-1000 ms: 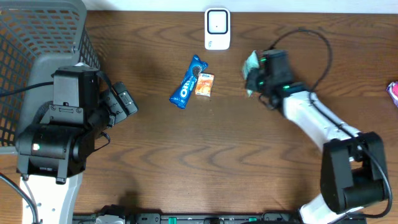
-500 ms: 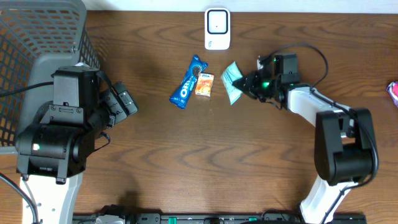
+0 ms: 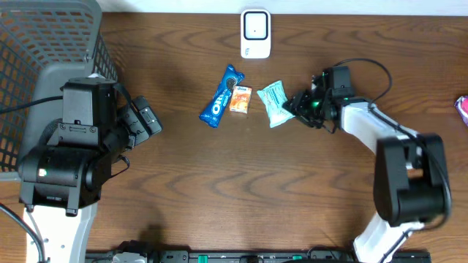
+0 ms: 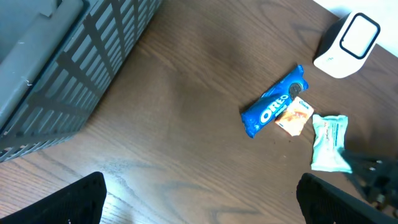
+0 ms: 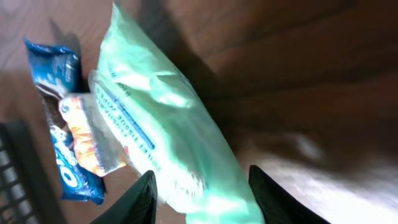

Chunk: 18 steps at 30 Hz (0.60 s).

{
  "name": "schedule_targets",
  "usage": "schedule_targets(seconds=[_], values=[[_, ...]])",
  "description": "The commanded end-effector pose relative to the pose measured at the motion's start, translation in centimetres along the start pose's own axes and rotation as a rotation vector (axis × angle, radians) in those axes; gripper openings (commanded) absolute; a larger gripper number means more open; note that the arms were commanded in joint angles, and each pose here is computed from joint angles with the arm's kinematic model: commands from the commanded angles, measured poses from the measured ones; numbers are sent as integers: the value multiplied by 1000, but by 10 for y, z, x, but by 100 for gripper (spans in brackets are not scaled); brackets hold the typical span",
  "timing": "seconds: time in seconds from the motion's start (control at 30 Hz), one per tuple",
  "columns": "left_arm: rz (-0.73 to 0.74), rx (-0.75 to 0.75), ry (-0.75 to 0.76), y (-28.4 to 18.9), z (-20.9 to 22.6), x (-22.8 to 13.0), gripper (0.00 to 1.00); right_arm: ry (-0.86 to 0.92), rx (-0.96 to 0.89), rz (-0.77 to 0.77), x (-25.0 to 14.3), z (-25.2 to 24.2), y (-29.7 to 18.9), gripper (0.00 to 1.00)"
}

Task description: Scan the item barcode

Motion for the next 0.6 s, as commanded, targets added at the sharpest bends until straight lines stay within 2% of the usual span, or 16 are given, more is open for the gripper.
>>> schedule_targets(seconds=[0.0,0.17,0.33,0.43,0.57], values=[[-8,13,-2,-1,1,2,98,-133,-64,-181,-2,26,-34,42],[-8,13,-2,-1,1,2,98,-322,-125,-382,-18,63,-57,37],[-8,13,-2,-1,1,2,98,-461,-175,-540,-32,89,-47,28],[-8,13,-2,-1,1,2,98,-489,-183,-556,-31,89,-28,27],[-8,13,-1,-1,1,2,98,-488,-213,-468,-30,69,19,25]])
Point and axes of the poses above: each gripper's point midway between its finger pads, its own y axis out along the fingers, its own z axis along the line the jaws close on, x = y × z, the point moved 9 cm from there along -y, back along the fingers, and after that the axes turned 6 degrees about y, right-handed, at the moved point
